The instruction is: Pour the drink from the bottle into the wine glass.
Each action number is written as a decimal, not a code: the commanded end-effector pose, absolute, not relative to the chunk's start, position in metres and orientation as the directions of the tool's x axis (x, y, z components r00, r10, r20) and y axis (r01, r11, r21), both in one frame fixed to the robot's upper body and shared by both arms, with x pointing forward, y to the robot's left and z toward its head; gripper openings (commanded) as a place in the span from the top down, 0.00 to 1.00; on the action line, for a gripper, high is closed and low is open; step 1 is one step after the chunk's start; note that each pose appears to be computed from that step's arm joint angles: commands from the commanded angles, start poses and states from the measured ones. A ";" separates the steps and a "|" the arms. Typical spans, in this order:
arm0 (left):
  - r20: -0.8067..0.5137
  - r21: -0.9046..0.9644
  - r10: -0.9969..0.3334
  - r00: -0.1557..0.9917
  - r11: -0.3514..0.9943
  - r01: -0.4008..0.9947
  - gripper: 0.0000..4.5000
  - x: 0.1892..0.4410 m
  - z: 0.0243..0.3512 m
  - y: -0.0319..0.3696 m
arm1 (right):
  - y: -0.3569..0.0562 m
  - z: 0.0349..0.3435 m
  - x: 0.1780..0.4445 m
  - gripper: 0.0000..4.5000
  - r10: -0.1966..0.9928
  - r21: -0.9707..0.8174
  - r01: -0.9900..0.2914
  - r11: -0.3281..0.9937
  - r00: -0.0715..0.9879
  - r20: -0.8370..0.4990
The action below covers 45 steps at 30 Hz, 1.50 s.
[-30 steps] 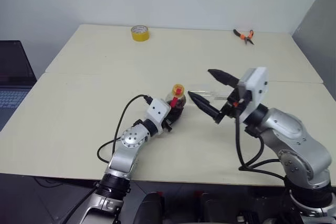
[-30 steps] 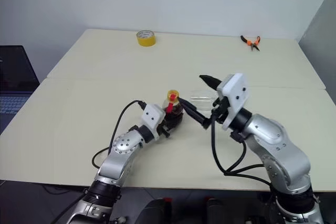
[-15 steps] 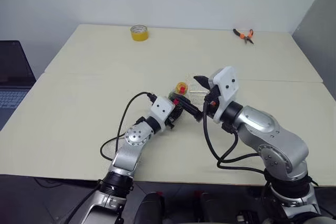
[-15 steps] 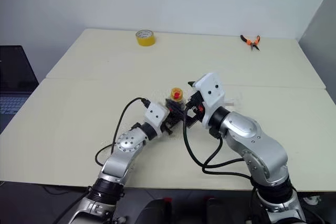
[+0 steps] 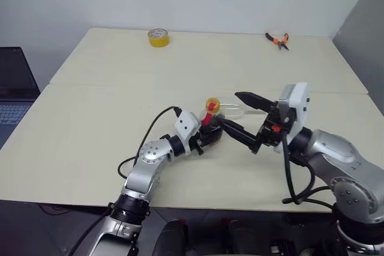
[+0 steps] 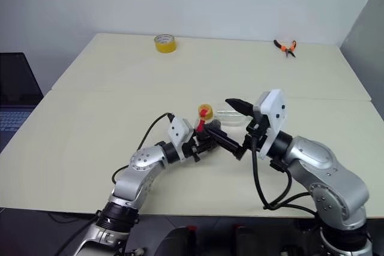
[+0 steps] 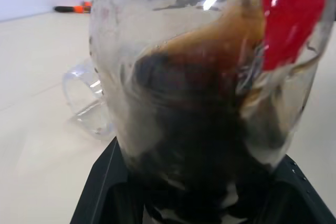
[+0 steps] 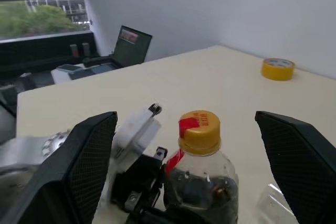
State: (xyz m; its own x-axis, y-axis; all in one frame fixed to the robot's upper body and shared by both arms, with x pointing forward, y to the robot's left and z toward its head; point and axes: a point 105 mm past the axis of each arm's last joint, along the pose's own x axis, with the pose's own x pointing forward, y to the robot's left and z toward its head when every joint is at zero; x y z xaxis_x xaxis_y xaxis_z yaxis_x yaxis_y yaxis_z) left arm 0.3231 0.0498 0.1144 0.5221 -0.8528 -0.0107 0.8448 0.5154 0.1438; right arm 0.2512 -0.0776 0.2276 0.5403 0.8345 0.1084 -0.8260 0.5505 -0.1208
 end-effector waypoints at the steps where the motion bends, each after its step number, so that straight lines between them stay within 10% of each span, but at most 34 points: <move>1: 0.056 0.184 -0.918 0.392 0.396 0.900 0.60 0.310 0.144 0.037 | -0.079 0.235 0.243 0.00 0.848 -0.137 -0.837 0.529 0.516 0.122; 26: -0.020 0.162 -0.981 0.193 0.187 0.969 0.60 0.289 0.138 0.022 | -0.074 0.223 0.259 0.00 0.805 -0.127 -0.796 0.591 0.593 0.028; 36: -0.037 0.171 -0.980 0.194 0.185 0.968 0.60 0.288 0.136 0.025 | -0.074 0.228 0.261 0.68 0.801 -0.136 -0.790 0.597 0.598 0.044; 45: -0.057 0.159 -0.981 0.186 0.175 0.972 0.70 0.283 0.132 0.030 | -0.083 0.230 0.267 0.72 0.845 -0.170 -0.829 0.533 0.531 0.061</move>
